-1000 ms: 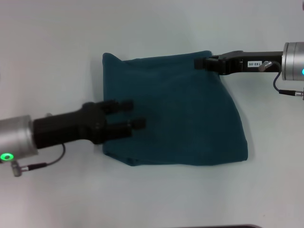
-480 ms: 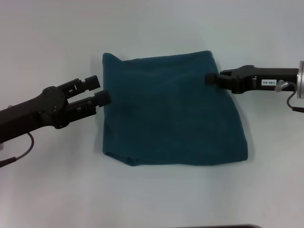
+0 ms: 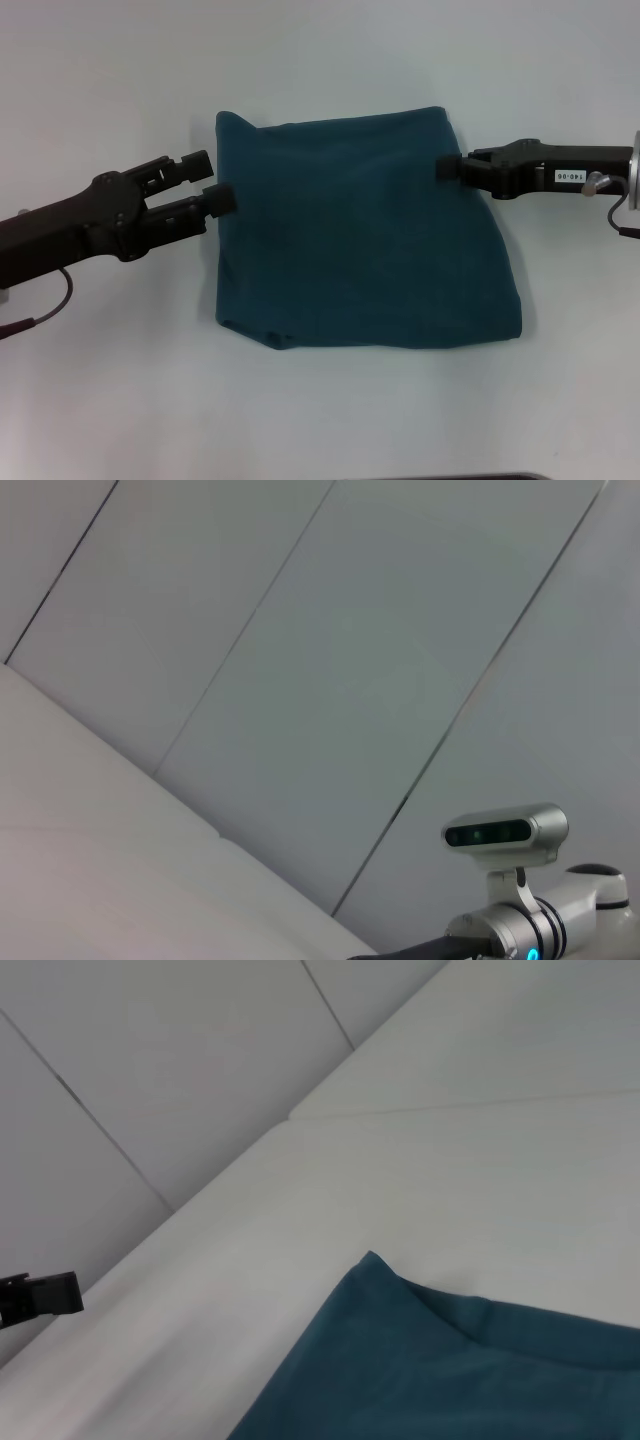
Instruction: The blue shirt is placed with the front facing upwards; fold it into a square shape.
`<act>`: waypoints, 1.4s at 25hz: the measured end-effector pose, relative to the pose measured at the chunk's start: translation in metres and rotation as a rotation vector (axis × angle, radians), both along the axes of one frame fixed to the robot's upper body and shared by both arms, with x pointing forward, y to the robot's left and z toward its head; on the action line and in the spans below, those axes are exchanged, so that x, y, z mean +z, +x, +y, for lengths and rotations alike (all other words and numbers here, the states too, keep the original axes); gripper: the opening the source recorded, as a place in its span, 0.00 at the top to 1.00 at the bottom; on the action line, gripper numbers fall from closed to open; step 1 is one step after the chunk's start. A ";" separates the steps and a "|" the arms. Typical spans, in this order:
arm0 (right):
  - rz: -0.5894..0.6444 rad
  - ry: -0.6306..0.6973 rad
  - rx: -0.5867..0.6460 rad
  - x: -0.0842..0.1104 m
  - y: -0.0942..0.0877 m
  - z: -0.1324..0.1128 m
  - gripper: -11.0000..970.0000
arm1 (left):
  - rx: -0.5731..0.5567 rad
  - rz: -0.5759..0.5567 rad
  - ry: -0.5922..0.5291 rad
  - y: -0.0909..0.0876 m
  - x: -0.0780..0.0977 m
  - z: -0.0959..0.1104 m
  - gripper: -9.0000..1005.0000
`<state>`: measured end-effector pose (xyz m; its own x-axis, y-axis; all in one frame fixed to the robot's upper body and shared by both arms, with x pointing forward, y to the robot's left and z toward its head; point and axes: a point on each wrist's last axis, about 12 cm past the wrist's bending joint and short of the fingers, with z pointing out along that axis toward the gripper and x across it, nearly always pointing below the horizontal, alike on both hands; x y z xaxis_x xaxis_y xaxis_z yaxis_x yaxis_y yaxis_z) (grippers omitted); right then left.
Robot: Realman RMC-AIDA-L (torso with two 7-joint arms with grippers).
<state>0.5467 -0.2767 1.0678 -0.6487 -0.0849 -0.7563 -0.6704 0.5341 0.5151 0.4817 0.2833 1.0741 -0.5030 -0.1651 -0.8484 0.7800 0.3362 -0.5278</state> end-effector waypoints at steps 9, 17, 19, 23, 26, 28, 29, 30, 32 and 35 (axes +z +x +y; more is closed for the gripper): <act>-0.046 0.008 0.102 -0.003 -0.014 0.002 0.93 | -0.002 0.033 0.065 -0.004 -0.010 0.001 0.20; -0.089 0.044 0.216 0.002 -0.022 0.011 0.61 | 0.003 0.054 0.125 -0.001 -0.017 0.000 0.20; -0.091 0.042 0.233 0.004 -0.022 0.011 0.55 | 0.001 0.062 0.136 0.002 -0.016 0.001 0.20; -0.094 0.029 0.233 0.007 -0.019 0.007 0.41 | -0.018 0.073 0.150 0.006 -0.015 -0.001 0.20; -0.088 0.006 0.249 0.009 -0.016 0.005 0.28 | -0.027 0.081 0.160 0.010 -0.013 -0.002 0.20; -0.076 -0.023 0.268 0.011 -0.013 0.006 0.20 | -0.032 0.079 0.162 0.012 -0.012 -0.002 0.20; -0.068 -0.040 0.278 0.012 -0.012 0.006 0.19 | -0.036 0.078 0.163 0.013 -0.011 -0.003 0.20; -0.062 -0.051 0.283 0.012 -0.011 0.006 0.19 | -0.040 0.078 0.164 0.014 -0.010 -0.003 0.20; -0.052 -0.073 0.292 0.014 -0.009 0.006 0.18 | -0.046 0.083 0.165 0.016 -0.009 -0.004 0.20; -0.051 -0.082 0.298 0.015 -0.008 0.006 0.17 | -0.054 0.087 0.165 0.018 -0.007 -0.005 0.20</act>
<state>0.5382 -0.2711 1.0826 -0.5474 -0.3278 -0.7700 -0.8276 0.3488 0.4398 0.4997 0.2778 1.0667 -0.5797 0.0017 -0.8148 0.7534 0.3822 -0.5352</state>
